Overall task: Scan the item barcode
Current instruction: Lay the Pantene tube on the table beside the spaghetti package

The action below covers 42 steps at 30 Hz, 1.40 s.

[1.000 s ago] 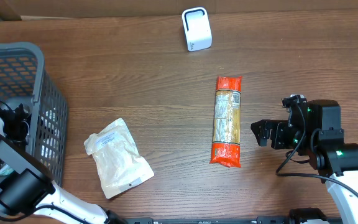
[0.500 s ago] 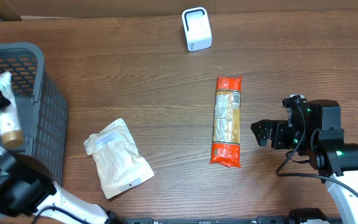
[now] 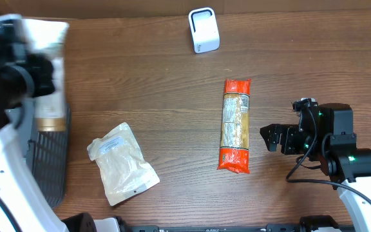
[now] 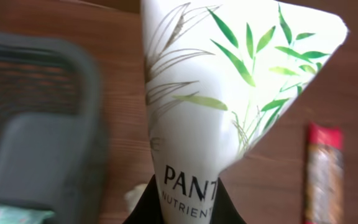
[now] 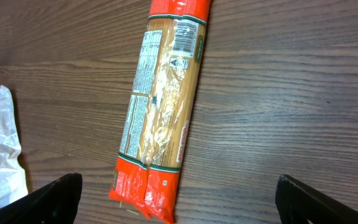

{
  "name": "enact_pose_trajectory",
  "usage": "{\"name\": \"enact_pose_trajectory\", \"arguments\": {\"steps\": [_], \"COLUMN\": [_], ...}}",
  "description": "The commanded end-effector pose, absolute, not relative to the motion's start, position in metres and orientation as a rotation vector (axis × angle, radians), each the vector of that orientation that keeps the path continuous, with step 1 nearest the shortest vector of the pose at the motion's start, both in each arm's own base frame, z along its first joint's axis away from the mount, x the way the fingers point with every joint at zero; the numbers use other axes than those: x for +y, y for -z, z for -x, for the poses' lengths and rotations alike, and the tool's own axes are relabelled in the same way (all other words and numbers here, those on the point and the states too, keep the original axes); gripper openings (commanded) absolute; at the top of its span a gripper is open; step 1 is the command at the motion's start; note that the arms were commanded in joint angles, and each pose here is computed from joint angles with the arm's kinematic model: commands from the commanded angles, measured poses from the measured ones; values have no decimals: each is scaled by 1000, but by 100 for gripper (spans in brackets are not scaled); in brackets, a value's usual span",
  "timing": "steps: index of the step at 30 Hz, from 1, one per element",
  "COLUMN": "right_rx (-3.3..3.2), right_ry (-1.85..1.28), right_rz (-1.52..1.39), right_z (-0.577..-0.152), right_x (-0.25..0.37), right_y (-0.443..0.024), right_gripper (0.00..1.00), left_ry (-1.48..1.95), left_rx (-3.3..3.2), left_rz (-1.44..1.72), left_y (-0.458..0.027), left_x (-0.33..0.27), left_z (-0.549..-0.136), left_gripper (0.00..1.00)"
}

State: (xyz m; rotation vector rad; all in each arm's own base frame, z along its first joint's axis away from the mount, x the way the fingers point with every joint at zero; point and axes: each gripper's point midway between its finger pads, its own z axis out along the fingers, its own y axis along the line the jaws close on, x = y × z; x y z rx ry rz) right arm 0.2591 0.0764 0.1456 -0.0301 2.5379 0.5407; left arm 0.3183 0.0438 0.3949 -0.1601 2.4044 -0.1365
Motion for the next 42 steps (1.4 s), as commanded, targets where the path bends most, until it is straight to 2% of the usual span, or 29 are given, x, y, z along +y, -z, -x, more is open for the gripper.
{"name": "enact_pose_trajectory", "arguments": {"steps": [1, 9, 16, 21, 25, 26, 28, 29, 30, 32, 33, 37, 42], "right_rx": [2505, 2505, 2505, 2505, 2505, 2505, 2505, 2505, 2505, 2505, 2505, 2505, 2505], "right_ry": [-547, -547, -547, -547, -547, -547, -547, -547, -547, -547, -547, -547, -547], "right_rz": [38, 38, 38, 38, 38, 38, 38, 38, 38, 38, 38, 38, 38], "right_z": [-265, -265, -265, -265, -265, -265, -265, -265, -265, -265, -265, -265, -265], "right_x": [78, 78, 78, 78, 78, 78, 78, 78, 78, 78, 78, 78, 78], "right_y": [-157, -157, -157, -157, -157, -157, -157, -157, -157, -157, -157, -157, -157], "right_gripper": [100, 100, 100, 100, 100, 100, 100, 100, 100, 100, 100, 100, 100], "left_ry": [223, 355, 440, 413, 386, 387, 424, 453, 485, 539, 556, 566, 555], "left_rx": [2510, 2717, 2834, 2953, 3013, 3022, 3033, 3034, 3033, 3033, 3026, 2976, 2844], "left_rz": [134, 76, 147, 227, 217, 216, 212, 207, 202, 178, 146, 49, -15], "left_y": [-362, -231, -111, -51, -28, -25, -25, -26, -29, -33, -36, -73, -164], "left_x": [5, -106, -188, -219, -226, -226, -231, -234, -237, -243, -244, -242, -218], "left_z": [-333, -365, -369, -357, -349, -348, -346, -345, -345, -345, -347, -365, -398], "left_gripper": [4, 4, 4, 4, 5, 8, 27, 53, 76, 96, 100, 100, 100]}}
